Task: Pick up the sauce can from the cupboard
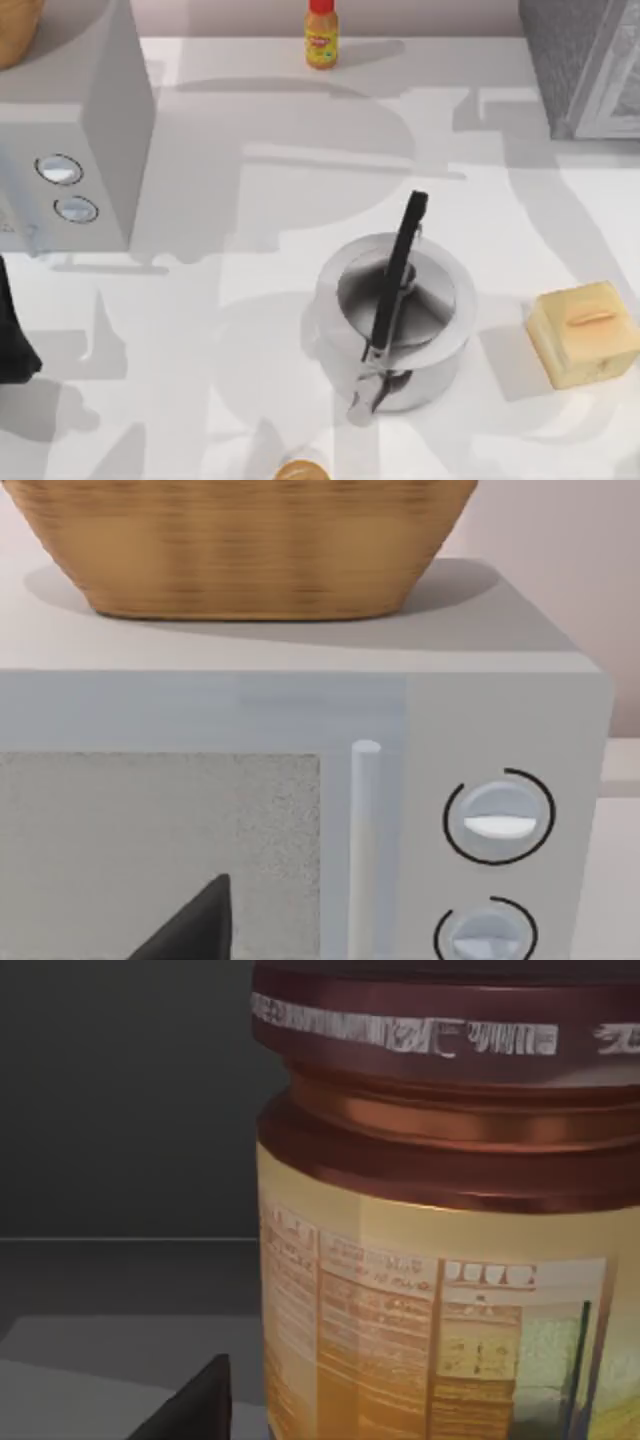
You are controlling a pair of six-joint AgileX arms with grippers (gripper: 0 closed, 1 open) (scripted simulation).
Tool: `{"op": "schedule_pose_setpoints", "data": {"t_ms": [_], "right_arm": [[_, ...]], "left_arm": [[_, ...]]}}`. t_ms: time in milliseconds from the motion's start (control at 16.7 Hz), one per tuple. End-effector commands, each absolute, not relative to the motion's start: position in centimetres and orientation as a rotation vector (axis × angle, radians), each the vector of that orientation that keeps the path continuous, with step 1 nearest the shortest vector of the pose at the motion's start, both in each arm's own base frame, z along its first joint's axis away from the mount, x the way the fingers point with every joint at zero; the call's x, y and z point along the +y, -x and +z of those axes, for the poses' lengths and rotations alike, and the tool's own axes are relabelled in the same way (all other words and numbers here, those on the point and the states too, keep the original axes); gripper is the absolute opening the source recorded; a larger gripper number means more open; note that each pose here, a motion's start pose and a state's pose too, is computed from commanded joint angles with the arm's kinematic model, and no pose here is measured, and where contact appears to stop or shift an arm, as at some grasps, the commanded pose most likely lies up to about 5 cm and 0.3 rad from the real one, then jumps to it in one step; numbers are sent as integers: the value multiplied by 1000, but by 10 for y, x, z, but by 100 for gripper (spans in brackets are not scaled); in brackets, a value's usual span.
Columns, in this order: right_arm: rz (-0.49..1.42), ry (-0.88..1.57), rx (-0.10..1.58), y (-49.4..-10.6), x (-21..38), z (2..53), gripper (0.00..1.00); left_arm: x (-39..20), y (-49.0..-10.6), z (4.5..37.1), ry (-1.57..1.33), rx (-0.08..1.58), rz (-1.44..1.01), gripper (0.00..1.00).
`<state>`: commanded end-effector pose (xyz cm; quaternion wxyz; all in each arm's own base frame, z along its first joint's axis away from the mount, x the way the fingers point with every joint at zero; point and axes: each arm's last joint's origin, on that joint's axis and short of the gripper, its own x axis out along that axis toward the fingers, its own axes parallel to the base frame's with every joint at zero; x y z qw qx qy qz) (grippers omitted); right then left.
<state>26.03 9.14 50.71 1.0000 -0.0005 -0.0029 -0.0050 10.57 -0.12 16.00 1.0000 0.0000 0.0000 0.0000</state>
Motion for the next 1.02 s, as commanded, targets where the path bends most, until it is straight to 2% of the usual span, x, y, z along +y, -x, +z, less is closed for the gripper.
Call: {"op": "schedule_pose_setpoints", "data": {"t_ms": [360,780,1020], "right_arm": [[-12,0,-7,-260,93,507,100],[-11,1,-4,-318,95,507,100],[-11,1,-6,-320,94,507,100]], "left_arm": [[-1,-106,160,0,0,0,100],[-1,-106,160,0,0,0,100],[-1,-106,160,0,0,0,100]]}}
